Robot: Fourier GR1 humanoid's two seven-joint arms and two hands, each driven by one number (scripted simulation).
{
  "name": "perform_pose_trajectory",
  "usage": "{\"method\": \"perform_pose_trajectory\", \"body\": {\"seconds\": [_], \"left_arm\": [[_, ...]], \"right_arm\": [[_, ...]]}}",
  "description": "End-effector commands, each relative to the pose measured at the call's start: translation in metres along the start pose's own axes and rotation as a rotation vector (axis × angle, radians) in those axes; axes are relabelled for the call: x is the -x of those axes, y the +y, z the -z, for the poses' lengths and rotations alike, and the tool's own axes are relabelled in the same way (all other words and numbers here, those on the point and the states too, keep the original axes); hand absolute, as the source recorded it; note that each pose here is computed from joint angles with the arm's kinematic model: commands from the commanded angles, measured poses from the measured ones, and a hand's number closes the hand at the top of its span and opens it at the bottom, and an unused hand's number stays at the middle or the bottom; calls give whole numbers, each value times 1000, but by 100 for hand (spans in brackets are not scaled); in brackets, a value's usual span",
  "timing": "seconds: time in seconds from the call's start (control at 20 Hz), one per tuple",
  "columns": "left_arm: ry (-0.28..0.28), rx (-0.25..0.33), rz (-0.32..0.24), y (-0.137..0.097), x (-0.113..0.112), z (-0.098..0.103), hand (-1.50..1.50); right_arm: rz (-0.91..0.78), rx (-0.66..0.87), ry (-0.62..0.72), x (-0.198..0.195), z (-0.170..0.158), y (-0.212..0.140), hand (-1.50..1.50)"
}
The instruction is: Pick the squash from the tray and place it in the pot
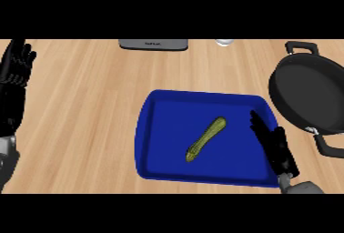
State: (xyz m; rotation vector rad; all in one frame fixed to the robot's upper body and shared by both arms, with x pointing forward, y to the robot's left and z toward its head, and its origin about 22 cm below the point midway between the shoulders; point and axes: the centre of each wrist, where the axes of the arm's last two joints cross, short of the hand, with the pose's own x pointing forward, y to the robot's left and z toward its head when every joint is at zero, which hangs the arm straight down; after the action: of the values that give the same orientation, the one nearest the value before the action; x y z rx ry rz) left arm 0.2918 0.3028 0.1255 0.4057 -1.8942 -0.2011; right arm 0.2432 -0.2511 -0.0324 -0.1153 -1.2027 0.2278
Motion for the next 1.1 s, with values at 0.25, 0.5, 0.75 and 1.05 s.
{"method": "perform_pose_trajectory", "body": {"seconds": [0.25, 0.5, 0.75, 1.05], "left_arm": [[458, 241, -328, -65, 58, -64, 0], [490, 339, -433, -90, 52, -74, 0], [519, 426, -480, -110, 47, -84, 0], [527, 442, -469, -108, 46, -85, 0]], "right_arm": [[-38, 749, -172, -22, 3, -45, -150], [-161, 959, 375, 85, -30, -38, -150], [-248, 922, 351, 72, -16, 1, -150], [-228, 857, 430, 44, -12, 18, -150]]}}
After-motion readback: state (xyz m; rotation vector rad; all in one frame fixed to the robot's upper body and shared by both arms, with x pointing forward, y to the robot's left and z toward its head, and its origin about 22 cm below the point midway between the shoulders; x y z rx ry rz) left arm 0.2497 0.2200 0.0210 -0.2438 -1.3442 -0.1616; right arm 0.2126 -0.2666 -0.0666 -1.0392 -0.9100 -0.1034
